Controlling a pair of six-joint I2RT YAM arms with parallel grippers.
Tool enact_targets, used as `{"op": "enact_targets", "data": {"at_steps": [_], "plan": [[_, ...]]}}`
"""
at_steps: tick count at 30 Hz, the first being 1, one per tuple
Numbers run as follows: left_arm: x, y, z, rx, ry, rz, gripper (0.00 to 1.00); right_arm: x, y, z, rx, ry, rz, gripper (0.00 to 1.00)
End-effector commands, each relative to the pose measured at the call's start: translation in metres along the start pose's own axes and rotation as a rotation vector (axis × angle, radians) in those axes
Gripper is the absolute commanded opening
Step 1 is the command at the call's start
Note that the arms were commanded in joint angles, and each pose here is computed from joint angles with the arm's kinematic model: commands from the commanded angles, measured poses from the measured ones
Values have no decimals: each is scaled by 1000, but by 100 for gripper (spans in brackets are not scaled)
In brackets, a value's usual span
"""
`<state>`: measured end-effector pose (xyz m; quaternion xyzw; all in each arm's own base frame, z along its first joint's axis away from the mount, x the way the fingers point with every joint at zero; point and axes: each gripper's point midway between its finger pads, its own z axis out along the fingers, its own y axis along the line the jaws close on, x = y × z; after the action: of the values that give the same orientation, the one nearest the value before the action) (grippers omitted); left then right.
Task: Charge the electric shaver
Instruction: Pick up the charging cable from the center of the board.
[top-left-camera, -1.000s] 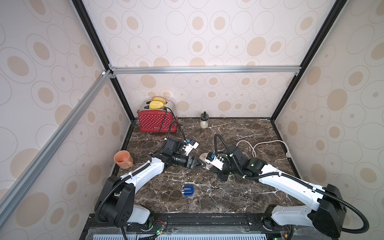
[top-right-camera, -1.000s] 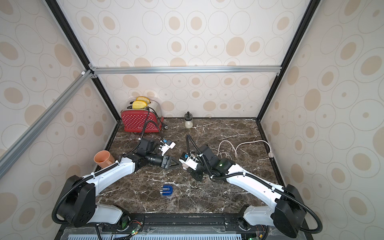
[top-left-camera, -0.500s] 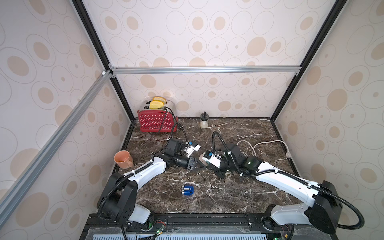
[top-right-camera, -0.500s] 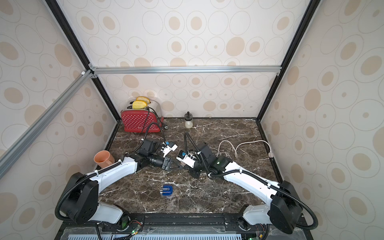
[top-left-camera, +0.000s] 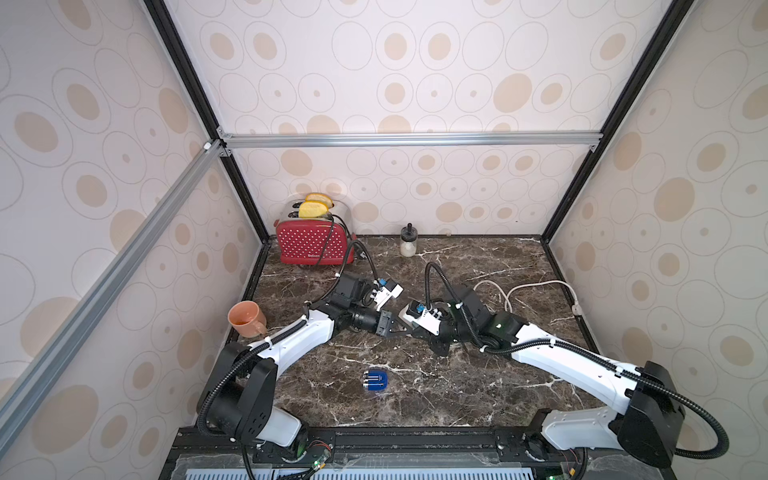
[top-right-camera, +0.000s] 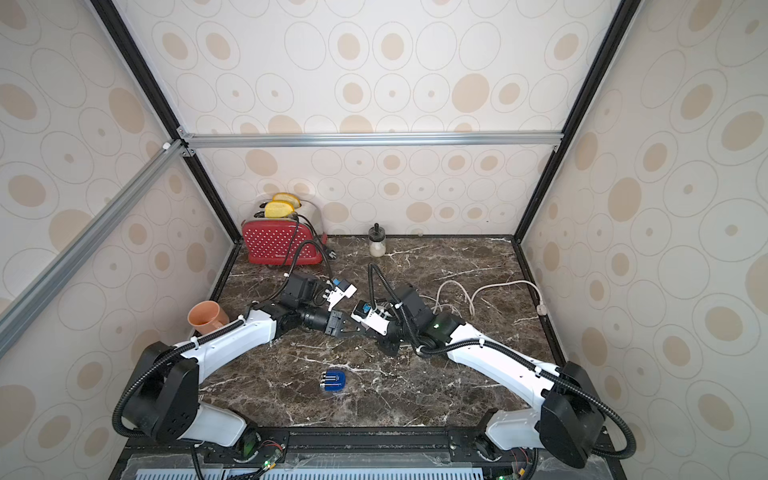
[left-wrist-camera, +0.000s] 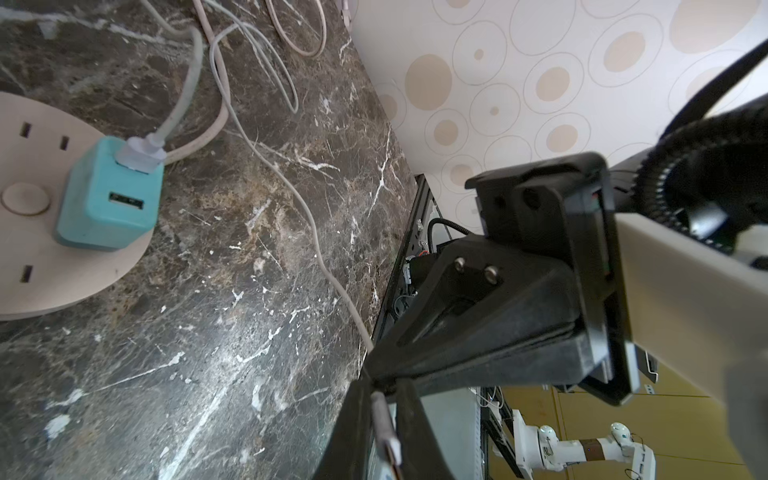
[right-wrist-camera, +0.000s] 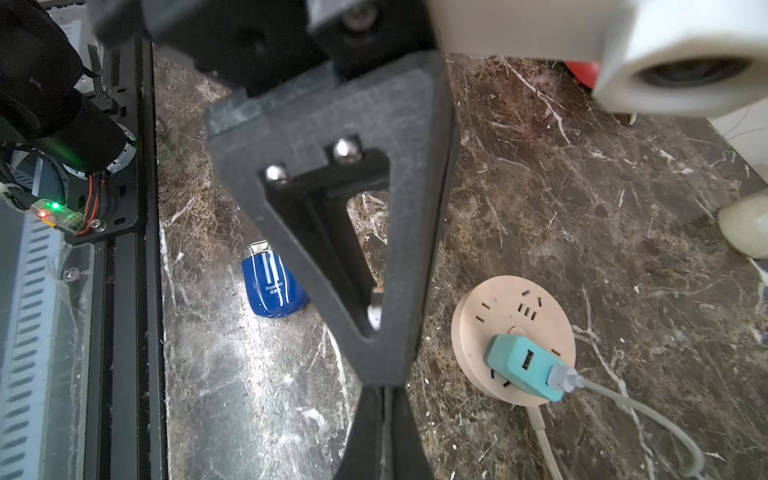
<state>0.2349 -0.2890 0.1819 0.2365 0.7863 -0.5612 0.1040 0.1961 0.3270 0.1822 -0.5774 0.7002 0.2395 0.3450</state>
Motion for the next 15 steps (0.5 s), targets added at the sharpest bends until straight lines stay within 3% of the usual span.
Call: {"op": "enact_targets", "data": {"at_steps": [1,7,8,11,15], "plan": [[-9,-11,0,30,-1,36,3,0,2,-2,-6,-13,-25,0],[-3,-13,-2,25,18,38,0,-2,-6,-3,46,-50,-5,1],[-3,-13,-2,24,19,38,0,-1,-7,-4,64,-69,-1,7],[-4,-15,-3,27,18,41,0,-1,-9,-9,113,-163,-18,43],[-6,-17,-4,33,20,43,0,-1,-10,-16,172,-272,-51,48]]}}
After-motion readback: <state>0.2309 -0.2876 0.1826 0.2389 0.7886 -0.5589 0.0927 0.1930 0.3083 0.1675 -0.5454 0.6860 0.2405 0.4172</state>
